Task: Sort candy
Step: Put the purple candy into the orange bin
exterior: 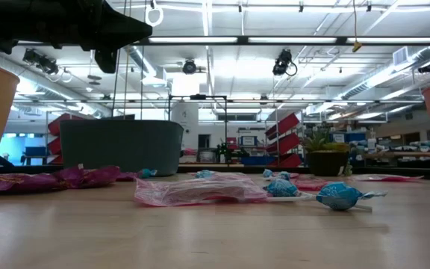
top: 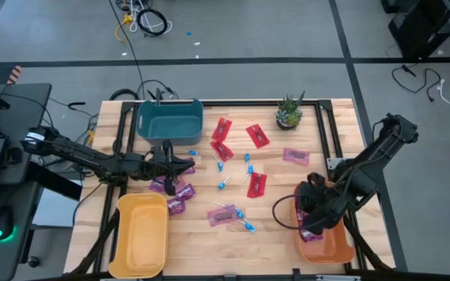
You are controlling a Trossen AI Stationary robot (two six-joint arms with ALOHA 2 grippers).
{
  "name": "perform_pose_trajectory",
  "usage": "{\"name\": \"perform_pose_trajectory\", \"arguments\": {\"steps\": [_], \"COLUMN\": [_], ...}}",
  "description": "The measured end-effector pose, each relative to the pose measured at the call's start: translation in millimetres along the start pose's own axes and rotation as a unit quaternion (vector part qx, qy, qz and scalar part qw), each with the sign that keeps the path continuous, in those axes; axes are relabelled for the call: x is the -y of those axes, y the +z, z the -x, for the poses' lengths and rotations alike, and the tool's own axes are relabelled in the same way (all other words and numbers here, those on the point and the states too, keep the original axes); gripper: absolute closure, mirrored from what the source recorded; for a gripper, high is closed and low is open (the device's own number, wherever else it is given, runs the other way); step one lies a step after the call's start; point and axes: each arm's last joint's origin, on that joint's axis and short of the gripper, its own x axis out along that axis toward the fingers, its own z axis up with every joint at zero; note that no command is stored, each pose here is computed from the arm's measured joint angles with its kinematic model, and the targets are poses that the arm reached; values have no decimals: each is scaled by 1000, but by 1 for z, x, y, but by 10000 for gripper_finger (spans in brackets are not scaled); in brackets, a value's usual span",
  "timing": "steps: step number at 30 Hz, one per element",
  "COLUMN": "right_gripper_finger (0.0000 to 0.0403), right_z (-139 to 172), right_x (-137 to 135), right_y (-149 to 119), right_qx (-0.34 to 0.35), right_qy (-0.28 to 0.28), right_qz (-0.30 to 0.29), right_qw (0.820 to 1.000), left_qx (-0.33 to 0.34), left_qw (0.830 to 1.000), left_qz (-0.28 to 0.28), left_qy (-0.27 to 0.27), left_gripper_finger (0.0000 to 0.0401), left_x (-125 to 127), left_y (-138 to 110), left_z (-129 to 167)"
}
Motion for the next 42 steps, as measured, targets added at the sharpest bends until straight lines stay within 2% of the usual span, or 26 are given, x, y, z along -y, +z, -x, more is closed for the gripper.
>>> {"name": "perform_pose_trajectory", "arguments": {"steps": [8, 13, 18, 24, 37, 42], "right_gripper_finger": [365, 365, 367, 368, 370, 371], "right_z": [-8, -12, -30, -64, -134, -158], "right_x": [0, 3, 1, 3, 7, 15], "right_y": [45, 76, 103, 131, 170, 181], "right_qx": [143, 232, 287, 316, 381, 409], "right_qy": [33, 25, 3, -19, -16, -14], "right_qz": [93, 147, 197, 192, 191, 160], "right_qw": [985, 961, 938, 929, 905, 899], "left_qx": [-1, 0, -1, 4, 34, 50], "left_qw": [1000, 1000, 1000, 999, 997, 997], "left_qz": [21, 24, 27, 53, 66, 67], "left_qy": [0, 0, 0, -1, -1, -2], "left_gripper_finger": [395, 395, 395, 395, 395, 395], "left_x": [0, 0, 0, 0, 1, 1], "left_y": [0, 0, 0, 1, 7, 10], "left_z": [0, 0, 0, 0, 0, 1]}}
